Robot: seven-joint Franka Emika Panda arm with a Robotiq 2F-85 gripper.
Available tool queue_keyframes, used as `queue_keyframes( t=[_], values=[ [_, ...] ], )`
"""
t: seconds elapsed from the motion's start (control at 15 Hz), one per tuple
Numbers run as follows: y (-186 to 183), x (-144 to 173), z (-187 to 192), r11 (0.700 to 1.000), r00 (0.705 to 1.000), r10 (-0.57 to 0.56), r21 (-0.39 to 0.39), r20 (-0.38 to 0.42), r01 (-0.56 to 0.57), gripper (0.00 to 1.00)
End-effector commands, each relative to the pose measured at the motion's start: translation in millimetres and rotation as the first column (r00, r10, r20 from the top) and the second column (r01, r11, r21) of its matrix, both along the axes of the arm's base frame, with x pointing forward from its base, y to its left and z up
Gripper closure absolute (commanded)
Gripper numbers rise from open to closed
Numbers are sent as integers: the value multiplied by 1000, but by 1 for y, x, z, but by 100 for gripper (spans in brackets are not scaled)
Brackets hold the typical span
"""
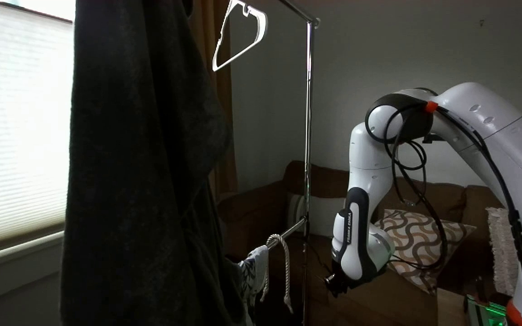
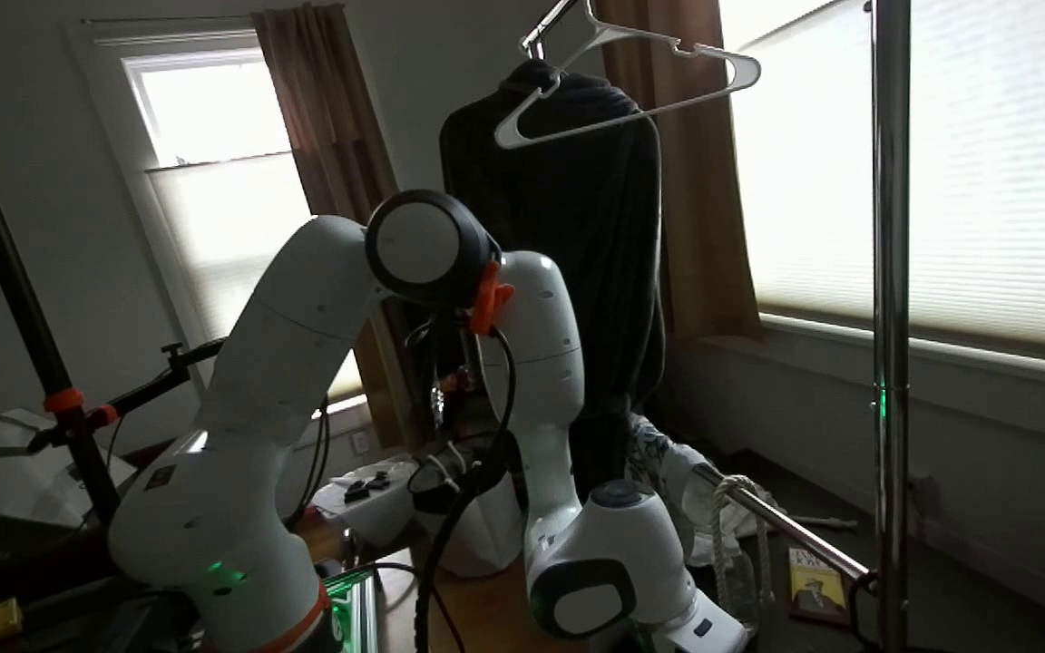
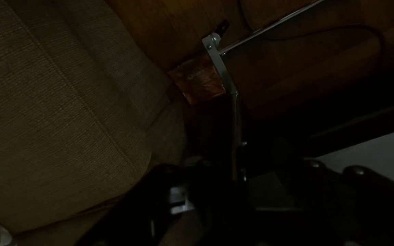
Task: Put the black hanger on the top rail
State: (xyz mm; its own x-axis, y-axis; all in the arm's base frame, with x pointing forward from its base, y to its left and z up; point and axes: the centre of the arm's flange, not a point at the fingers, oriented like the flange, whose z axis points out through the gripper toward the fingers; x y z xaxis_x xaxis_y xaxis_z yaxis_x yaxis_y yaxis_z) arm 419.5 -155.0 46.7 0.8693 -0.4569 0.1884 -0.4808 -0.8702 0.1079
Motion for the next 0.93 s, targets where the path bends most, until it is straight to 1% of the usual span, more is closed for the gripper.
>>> queue_keyframes(
  t=[0.0,0.13,0.27,0.33,0.4,0.47,0.53,0.67,0.73,0.8,0.87],
  values=[
    [-3,6,-13,1000,999,-11,-17,38,12,86],
    [-3,9,-12,1000,999,-10,-26,50,11,99],
    [-1,7,-5,999,998,6,-41,58,-3,100],
    [1,6,2,998,997,19,-57,70,-15,98],
    [1,3,14,997,995,23,-80,98,-15,98],
    [0,1,25,995,991,26,-97,132,-13,98],
    [0,-2,38,993,983,25,-118,183,-3,98],
    [1,-10,64,987,960,30,-158,277,15,98],
    [5,-17,67,988,957,30,-151,288,14,98],
    [11,-25,70,990,957,52,-143,284,-11,98],
    [18,-37,73,988,961,113,-127,253,-83,98]
  ],
)
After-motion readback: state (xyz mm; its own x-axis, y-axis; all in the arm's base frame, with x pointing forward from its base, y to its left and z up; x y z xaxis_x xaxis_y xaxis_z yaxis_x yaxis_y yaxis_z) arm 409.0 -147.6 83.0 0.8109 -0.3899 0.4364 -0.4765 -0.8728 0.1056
